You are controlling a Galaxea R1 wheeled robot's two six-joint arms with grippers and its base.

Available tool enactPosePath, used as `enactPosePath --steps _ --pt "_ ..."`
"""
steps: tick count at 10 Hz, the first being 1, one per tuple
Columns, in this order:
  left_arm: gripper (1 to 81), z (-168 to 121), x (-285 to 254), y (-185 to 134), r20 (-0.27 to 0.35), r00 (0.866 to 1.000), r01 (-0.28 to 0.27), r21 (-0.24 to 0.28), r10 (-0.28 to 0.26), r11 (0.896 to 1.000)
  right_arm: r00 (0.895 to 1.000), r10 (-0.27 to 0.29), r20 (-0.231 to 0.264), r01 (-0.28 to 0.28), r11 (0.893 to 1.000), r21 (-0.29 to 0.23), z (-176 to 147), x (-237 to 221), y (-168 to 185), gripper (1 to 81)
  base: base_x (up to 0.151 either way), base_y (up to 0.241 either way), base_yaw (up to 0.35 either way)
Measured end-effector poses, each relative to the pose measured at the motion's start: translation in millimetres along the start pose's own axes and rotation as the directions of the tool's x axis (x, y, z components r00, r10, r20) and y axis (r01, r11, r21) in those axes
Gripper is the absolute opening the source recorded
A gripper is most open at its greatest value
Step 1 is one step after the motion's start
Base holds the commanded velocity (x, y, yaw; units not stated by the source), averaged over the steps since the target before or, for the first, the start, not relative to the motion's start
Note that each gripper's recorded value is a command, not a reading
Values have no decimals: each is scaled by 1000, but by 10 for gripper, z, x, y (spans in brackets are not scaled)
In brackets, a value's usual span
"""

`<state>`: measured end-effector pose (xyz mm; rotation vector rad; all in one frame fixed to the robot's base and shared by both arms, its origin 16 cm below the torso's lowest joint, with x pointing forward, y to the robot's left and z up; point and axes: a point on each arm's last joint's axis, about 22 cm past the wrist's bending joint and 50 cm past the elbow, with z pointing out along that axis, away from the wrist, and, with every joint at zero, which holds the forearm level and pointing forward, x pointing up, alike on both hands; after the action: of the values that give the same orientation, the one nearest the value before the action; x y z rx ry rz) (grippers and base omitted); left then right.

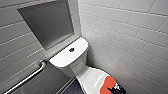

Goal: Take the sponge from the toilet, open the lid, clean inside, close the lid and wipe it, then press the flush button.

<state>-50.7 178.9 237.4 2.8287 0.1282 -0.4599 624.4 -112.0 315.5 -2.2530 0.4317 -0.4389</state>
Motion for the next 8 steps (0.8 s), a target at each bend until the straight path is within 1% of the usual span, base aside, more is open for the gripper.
enactPosePath --steps 2,4,6,8 --pt "811 0 2 2 -1 1000 0 0 0 1000 1000 -2 24 2 1000 -4 -92 -19 25 10 0 0 0" --pt "811 7 8 37 -3 1000 0 -5 0 1000 998 -4 65 4 1000 -7 -313 -25 64 10 0 0 0" --pt "811 15 15 74 -4 1000 0 -10 0 1000 996 -5 87 3 1000 17 -582 23 -22 10 0 0 0" --pt "811 18 27 88 -7 1000 -1 -12 1 1000 996 -9 87 5 999 38 -872 139 -104 10 0 0 0"
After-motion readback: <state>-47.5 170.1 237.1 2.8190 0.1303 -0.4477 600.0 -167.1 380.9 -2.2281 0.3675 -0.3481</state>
